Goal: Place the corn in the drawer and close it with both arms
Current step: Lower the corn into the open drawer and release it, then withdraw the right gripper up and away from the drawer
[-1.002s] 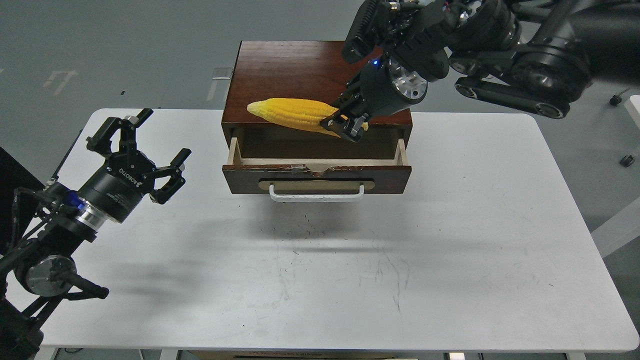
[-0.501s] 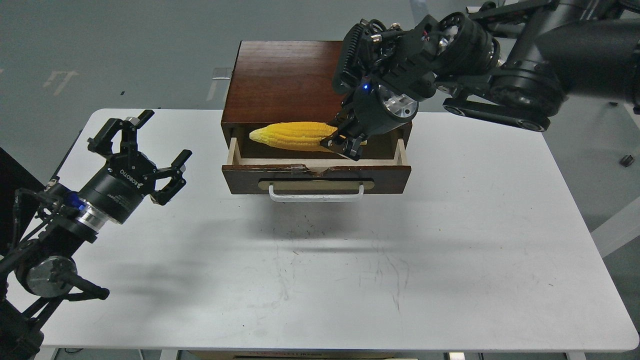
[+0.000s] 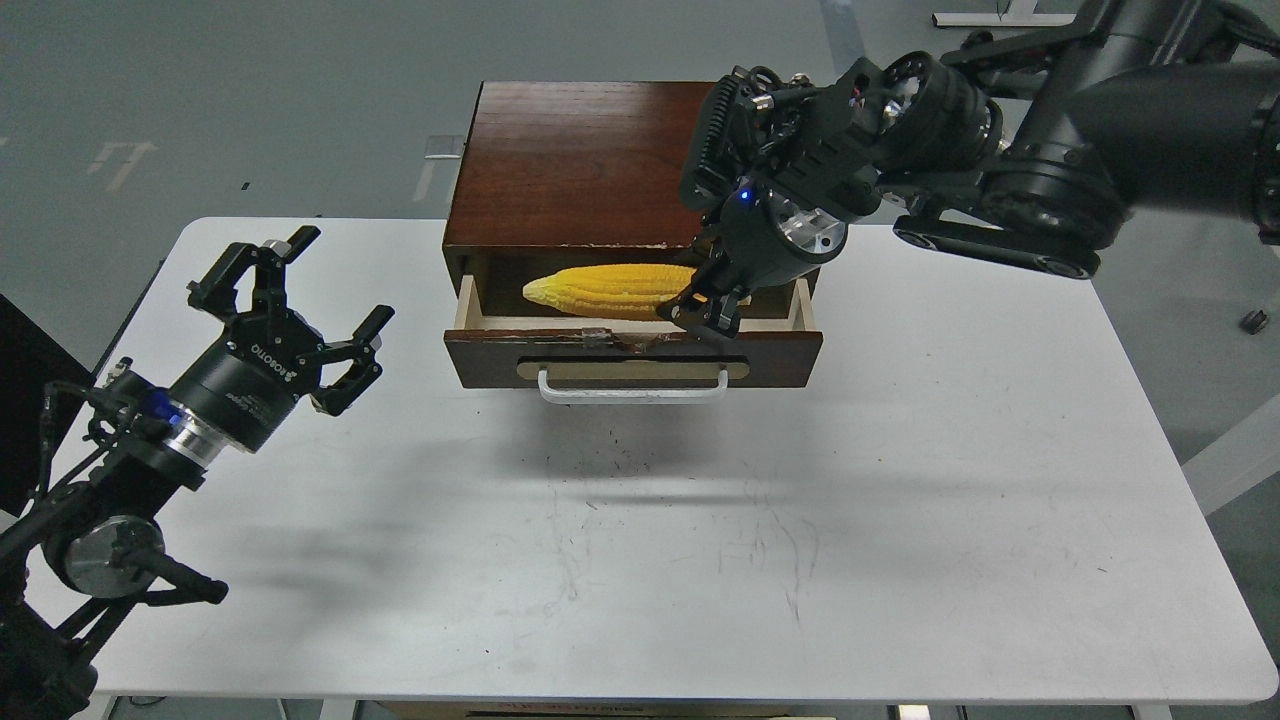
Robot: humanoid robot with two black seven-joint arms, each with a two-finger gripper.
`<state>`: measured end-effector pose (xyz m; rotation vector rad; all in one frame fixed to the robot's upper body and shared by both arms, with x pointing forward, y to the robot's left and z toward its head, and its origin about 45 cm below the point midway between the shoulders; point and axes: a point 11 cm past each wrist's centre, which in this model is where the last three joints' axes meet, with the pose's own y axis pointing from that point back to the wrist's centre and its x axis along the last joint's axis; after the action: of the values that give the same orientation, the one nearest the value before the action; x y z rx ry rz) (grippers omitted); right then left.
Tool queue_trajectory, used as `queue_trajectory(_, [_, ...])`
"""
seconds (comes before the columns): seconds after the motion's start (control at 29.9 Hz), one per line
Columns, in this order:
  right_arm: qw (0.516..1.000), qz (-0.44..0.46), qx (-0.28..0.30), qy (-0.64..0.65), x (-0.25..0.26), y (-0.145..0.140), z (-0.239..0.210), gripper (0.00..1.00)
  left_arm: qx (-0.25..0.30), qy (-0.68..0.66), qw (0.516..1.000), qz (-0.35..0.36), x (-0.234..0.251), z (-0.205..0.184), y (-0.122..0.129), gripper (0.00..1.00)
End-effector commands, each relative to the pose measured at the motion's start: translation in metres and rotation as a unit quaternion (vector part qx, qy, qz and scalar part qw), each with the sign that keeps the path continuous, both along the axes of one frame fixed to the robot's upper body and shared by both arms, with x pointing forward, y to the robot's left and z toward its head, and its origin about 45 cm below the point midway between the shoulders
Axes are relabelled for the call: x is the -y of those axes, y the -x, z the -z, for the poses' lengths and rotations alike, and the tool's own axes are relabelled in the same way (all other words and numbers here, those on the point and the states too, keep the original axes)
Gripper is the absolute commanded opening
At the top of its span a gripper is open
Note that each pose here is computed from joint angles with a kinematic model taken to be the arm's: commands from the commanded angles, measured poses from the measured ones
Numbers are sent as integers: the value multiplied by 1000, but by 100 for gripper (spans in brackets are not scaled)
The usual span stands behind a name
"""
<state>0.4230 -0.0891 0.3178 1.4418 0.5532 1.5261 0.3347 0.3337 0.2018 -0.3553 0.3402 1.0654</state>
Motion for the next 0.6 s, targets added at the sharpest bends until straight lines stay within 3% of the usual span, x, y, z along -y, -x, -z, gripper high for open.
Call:
queue_trajectory(0.0, [1000,0,-2,-1,0,1,1,61,0,0,1000,0,0,0,0,100])
queue_trajectory(0.2, [1000,-2,1,-9,0,0,-1,79,0,0,1000,-1,-1,0,0,100])
queue_trajectory(0.4, [999,15,9,-49,5,-4,-27,85,1,-1,1000,-1,-1,-1,0,100])
queue_trajectory(0.57, [981,96,-8,-170,31,-14,-69,93,1,-1,1000,0,-1,-1,0,100])
